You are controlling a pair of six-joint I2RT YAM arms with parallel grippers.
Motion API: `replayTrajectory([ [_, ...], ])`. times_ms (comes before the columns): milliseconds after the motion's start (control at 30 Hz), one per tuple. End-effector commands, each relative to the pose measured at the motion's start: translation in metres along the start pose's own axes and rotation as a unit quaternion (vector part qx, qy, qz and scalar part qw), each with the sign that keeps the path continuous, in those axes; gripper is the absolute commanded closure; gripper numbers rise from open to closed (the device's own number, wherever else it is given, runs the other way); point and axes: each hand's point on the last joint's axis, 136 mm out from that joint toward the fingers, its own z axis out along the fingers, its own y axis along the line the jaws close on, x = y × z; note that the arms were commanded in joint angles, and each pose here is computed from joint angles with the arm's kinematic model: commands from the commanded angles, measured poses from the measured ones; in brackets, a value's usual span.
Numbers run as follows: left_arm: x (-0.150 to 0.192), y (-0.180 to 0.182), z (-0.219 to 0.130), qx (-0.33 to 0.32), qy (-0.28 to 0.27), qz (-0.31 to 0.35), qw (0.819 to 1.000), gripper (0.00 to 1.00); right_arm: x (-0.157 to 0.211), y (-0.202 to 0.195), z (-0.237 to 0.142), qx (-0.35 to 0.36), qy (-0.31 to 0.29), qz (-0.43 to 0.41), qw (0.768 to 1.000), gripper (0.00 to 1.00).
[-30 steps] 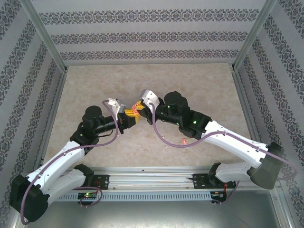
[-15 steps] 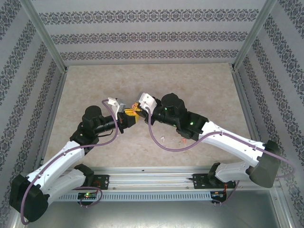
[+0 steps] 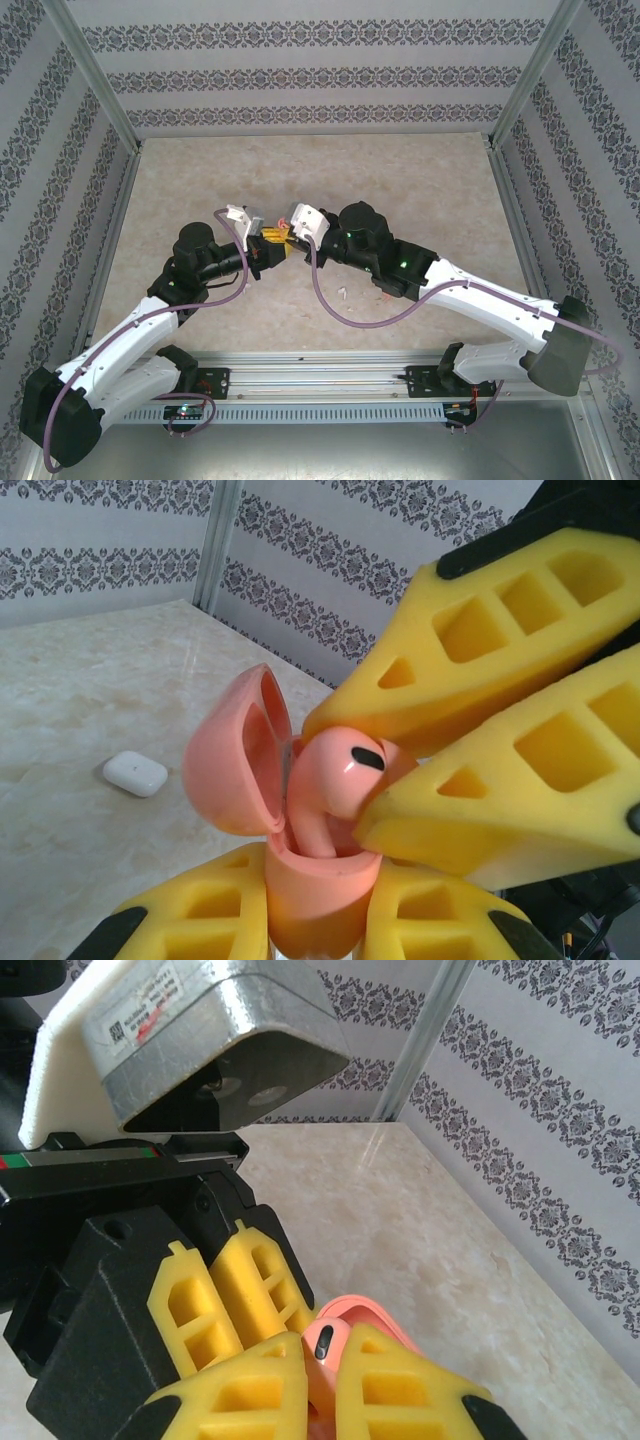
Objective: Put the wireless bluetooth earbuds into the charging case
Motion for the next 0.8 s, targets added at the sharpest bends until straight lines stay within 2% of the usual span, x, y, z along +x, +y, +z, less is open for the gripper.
replayTrajectory([
  [0, -0.036, -0.01, -0.002, 0.009, -0.051, 0.033, 0.998, 1.0, 0.008, 0.017, -0.005, -0.029, 0.006, -0.004, 1.0, 0.9],
  [233, -0.037, -0.008, -0.001, 0.005, -0.052, 0.032, 0.998, 1.0, 0.017, 0.025, -0.005, -0.047, 0.019, -0.001, 0.999, 0.84],
  [767, -0.042, -0.007, -0.002, -0.005, -0.058, 0.036, 0.998, 1.0, 0.032, 0.041, 0.003, -0.085, 0.036, 0.017, 0.996, 0.83],
])
